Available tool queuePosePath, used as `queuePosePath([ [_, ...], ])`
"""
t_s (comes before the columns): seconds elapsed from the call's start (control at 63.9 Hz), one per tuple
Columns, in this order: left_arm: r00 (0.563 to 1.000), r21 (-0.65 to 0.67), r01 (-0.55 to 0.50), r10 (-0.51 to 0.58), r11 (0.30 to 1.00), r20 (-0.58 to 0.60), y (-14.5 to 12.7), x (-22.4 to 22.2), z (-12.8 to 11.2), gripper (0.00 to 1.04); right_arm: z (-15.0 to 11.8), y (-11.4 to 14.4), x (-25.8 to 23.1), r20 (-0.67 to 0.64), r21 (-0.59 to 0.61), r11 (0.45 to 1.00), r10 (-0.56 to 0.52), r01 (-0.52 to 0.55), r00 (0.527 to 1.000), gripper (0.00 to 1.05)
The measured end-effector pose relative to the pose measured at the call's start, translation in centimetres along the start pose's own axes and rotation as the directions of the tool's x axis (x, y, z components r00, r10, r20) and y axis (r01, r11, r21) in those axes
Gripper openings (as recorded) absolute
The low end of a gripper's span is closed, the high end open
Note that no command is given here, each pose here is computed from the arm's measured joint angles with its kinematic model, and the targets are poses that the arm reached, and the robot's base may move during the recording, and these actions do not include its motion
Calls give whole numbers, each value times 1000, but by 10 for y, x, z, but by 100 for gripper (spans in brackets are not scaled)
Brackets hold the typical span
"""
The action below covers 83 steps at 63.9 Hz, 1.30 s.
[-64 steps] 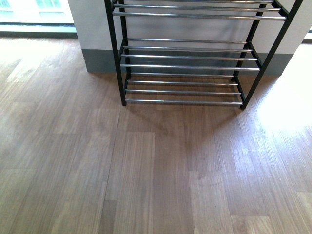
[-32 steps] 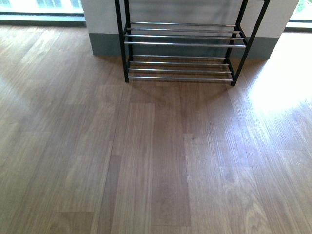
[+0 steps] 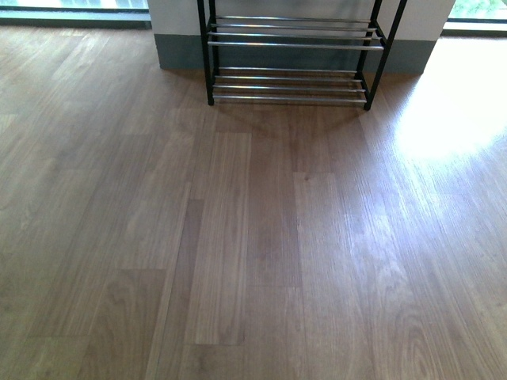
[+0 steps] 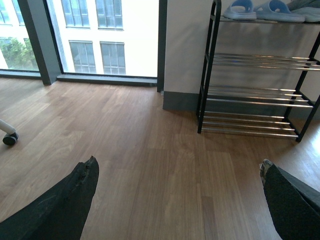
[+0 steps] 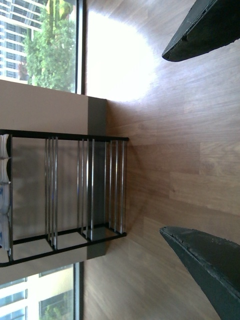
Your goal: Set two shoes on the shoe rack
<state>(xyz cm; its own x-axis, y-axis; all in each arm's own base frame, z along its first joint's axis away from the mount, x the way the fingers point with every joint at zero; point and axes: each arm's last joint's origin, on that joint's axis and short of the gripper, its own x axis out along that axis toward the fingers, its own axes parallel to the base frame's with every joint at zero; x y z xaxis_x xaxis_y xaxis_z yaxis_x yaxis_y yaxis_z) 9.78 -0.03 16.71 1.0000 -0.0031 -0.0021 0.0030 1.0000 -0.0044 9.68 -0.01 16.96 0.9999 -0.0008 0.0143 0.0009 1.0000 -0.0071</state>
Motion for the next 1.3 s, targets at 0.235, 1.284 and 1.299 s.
queuePosePath([
  [0.235,1000,0,0,0,1000,0,0,0,0,95,0,0,0,0,0,1000,1,-1,1000,96],
  [1.284,1000,0,0,0,1000,0,0,0,0,95,0,0,0,0,0,1000,3,-3,1000,96],
  [1.299,1000,0,0,0,1000,0,0,0,0,95,0,0,0,0,0,1000,3,-3,1000,96],
])
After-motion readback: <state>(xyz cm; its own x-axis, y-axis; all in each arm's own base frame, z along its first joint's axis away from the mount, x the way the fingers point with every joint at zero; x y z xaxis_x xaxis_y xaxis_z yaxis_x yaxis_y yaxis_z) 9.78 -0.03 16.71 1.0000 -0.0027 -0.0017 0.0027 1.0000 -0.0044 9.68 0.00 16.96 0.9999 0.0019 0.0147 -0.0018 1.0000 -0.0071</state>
